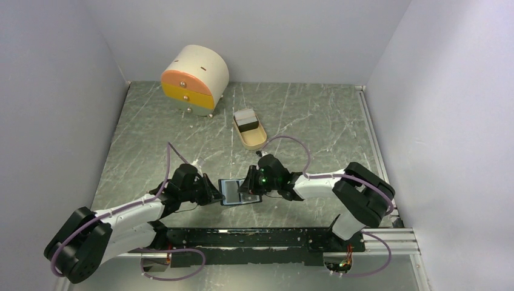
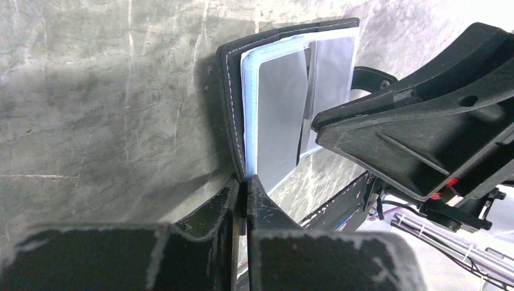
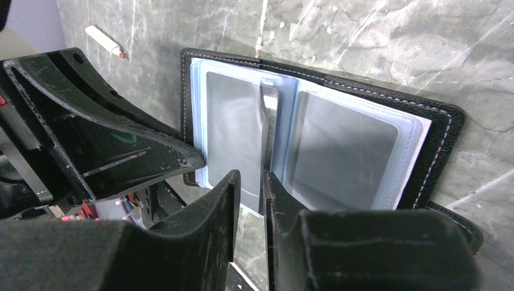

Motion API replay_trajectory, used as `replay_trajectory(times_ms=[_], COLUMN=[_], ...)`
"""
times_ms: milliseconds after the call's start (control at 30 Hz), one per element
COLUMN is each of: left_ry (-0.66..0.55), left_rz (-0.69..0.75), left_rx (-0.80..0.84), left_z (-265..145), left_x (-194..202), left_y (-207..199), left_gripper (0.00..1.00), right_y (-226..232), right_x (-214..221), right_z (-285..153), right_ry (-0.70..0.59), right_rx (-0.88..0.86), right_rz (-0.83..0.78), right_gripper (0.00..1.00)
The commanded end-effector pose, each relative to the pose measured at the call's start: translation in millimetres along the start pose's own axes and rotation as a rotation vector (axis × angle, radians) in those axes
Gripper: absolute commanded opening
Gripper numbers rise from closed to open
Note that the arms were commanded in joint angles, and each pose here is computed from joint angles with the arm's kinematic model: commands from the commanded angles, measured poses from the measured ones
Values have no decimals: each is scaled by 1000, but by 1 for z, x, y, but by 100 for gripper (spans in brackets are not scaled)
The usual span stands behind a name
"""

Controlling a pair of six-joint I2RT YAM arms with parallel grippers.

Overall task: Put the credit cards into the card holder
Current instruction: Insert the credit card into the card holder, then turn over the card slot in the card holder.

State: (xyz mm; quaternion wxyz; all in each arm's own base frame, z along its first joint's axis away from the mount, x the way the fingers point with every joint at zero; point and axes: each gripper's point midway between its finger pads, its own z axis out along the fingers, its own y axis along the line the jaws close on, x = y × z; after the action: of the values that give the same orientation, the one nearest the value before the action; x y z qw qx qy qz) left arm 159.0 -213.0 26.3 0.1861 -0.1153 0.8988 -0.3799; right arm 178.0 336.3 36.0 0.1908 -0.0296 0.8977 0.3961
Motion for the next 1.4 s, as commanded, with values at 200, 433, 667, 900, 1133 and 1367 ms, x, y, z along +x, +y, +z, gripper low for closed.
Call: replay_trajectory(times_ms=[200, 433, 667, 900, 1133, 1367], left_ry=[-10, 14, 26, 45, 43, 40], left_rz=[20, 75, 113, 119, 129, 121], left_rx=[84, 61, 110, 236, 296, 245], left_z=[-9, -14, -19, -22, -22, -15], left_x=[-3, -5, -7, -3, -2, -3], left_y=[-23, -29, -46, -66, -74, -64], left_gripper=[9, 9, 9, 9, 9, 9], right_y=[14, 1, -11, -17, -26, -31], right_x=[9, -14, -23, -22, -9, -3], right_z=[5, -17, -16, 1, 6, 5], right_ry=[36, -52, -71, -50, -23, -18], right_rx=[-88, 17, 88, 104, 92, 89], right_rz=[-6, -81, -145, -153, -128, -113], right_gripper=[22, 25, 23, 17, 16, 15])
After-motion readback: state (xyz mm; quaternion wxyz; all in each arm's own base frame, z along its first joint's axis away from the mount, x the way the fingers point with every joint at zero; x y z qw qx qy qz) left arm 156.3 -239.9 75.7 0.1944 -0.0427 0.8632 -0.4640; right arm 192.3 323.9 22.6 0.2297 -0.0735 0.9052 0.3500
